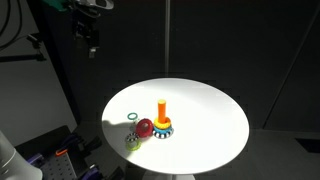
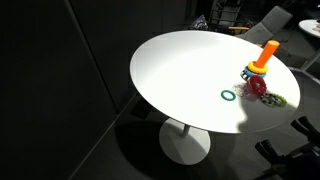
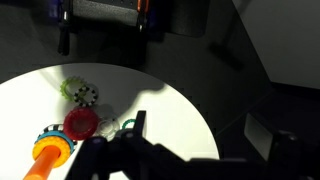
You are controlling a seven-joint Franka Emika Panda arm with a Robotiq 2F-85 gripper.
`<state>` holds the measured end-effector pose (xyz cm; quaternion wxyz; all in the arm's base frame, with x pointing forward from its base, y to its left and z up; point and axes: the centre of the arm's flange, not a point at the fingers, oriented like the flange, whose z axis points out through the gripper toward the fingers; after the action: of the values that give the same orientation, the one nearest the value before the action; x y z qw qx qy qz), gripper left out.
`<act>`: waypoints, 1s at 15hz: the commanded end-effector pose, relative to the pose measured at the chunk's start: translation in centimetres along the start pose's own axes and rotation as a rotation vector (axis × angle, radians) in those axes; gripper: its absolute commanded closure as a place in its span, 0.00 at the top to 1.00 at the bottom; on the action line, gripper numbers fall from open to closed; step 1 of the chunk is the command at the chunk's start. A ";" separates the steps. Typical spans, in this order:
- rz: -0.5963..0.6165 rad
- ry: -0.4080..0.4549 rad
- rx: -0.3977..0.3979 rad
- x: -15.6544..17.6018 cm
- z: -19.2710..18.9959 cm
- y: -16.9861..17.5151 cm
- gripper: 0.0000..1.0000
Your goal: Put the orange ring on the table
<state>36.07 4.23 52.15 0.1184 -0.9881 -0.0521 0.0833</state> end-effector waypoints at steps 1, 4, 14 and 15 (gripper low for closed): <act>0.049 0.038 -0.019 1.7 0.5 0.4 1.00; 0.086 0.085 -0.035 3.3 1.3 0.9 1.00; 0.235 0.203 -0.115 8.4 5.4 4.6 1.00; 0.249 0.214 -0.127 8.7 5.9 5.1 1.00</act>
<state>42.95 2.30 45.48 0.0719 -0.9961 0.0513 0.0011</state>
